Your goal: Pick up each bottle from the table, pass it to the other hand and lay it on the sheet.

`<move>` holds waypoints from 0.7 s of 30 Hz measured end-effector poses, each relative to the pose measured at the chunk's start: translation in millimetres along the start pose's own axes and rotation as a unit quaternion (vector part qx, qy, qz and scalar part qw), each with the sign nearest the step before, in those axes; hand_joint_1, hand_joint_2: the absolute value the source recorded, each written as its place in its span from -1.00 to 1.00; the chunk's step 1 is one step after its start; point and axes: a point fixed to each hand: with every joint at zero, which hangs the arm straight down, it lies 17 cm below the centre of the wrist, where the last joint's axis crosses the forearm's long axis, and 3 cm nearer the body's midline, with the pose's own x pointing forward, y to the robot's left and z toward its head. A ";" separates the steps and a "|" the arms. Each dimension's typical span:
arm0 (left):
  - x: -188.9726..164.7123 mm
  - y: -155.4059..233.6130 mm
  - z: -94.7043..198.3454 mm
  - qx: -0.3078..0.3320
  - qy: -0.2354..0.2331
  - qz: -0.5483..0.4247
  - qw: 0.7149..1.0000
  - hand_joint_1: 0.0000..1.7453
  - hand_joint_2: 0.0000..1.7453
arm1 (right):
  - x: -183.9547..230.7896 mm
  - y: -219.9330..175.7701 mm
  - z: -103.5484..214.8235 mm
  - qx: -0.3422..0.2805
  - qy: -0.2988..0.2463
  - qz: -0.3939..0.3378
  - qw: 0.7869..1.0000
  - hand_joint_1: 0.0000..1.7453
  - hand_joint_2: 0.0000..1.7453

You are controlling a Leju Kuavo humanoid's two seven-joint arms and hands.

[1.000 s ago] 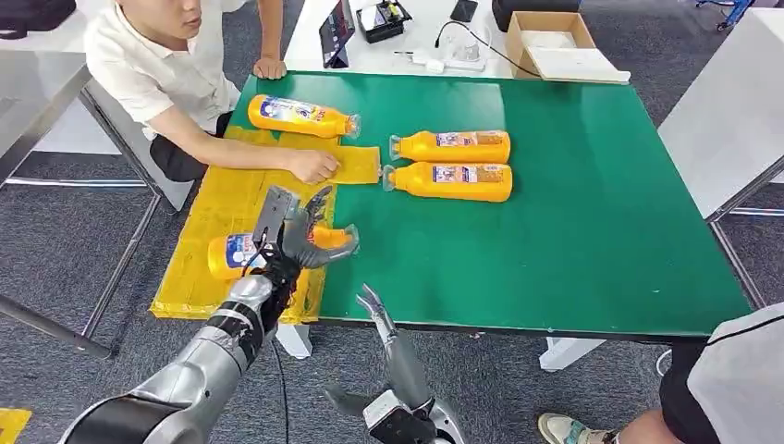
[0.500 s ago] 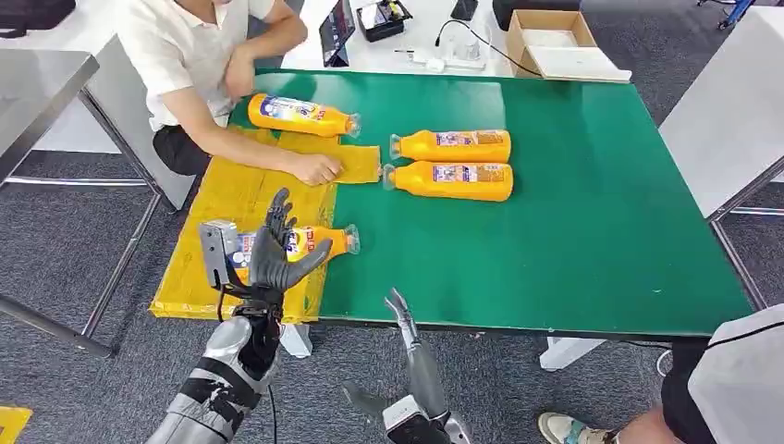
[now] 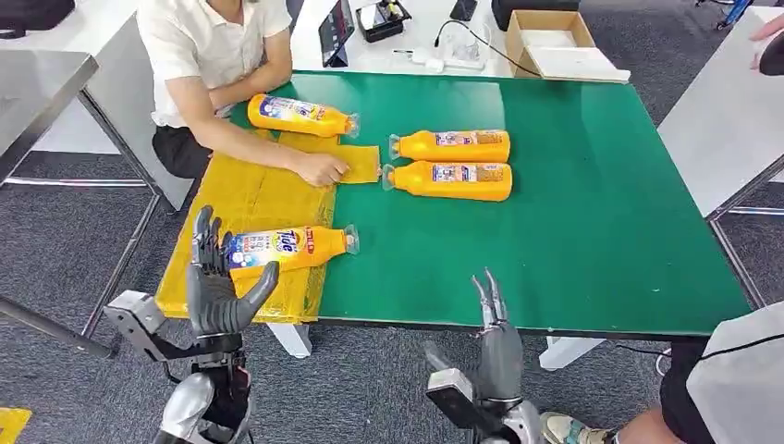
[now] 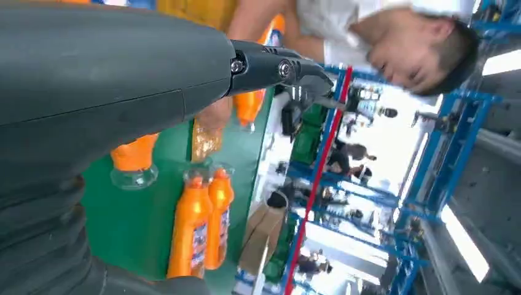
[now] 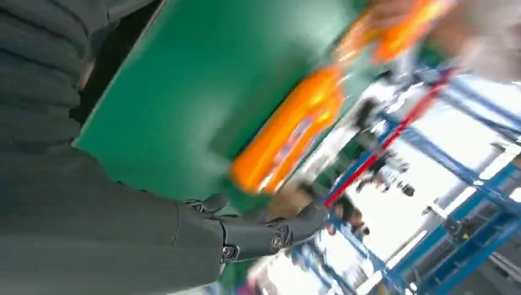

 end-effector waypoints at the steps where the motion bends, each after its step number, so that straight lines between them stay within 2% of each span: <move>1: -0.7 1.0 1.7 0.002 0.005 0.001 1.000 -1.00 1.00 | -15.6 -4.4 0.6 0.004 0.010 0.024 1.000 -1.00 1.00; 6: 0.4 3.4 4.1 0.006 0.005 -0.008 1.000 -1.00 1.00 | -77.4 -26.5 -8.7 0.010 0.055 0.093 0.994 -1.00 1.00; 10: 5.0 -1.5 2.2 -0.004 -0.012 -0.043 0.999 -1.00 1.00 | -111.9 -37.6 -24.2 0.017 0.065 0.138 0.988 -1.00 1.00; 15: -6.0 -32.7 12.0 -0.067 0.001 -0.059 0.996 -1.00 1.00 | -133.7 -31.2 -31.2 0.043 0.076 0.182 0.979 -1.00 1.00; 21: -17.3 -48.4 20.6 -0.096 0.017 -0.056 0.994 -1.00 1.00 | -133.7 -23.8 -39.8 0.066 0.053 0.226 0.970 -1.00 1.00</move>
